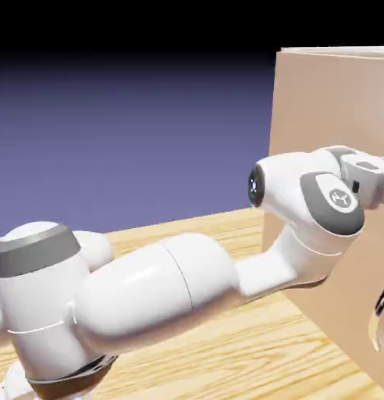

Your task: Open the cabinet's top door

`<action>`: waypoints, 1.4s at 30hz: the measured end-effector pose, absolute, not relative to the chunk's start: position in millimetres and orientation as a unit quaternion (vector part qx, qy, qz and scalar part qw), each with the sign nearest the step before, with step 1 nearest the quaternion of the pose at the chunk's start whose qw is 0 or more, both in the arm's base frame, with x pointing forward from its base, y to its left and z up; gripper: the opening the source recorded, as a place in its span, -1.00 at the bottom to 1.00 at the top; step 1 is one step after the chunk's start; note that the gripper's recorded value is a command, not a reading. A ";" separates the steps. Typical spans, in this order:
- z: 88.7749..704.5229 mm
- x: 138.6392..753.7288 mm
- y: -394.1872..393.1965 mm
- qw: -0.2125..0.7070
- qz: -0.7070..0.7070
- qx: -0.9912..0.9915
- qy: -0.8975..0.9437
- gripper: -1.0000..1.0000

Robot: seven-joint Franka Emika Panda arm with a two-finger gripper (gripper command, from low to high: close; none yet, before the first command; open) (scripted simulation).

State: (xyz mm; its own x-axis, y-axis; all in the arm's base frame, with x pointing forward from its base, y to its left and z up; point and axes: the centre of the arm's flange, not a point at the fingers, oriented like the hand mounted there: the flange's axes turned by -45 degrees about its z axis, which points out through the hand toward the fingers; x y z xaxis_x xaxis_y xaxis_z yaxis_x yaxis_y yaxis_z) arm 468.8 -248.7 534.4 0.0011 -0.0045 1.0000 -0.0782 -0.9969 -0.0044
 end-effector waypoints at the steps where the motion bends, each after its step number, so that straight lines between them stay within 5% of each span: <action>1: 534.4 460.4 -245.4 0.032 0.706 0.707 -0.036 -1.00; 24: 534.5 267.0 -106.3 0.197 0.679 0.680 -0.198 -1.00; 42: 534.3 196.8 -1.3 0.279 0.649 0.650 -0.280 -1.00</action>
State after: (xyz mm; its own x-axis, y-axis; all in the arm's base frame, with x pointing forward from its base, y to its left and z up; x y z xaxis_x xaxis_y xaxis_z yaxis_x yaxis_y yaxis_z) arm 196.8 -1.3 534.3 0.0011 -0.0006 1.0000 -0.7262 -0.6874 0.0004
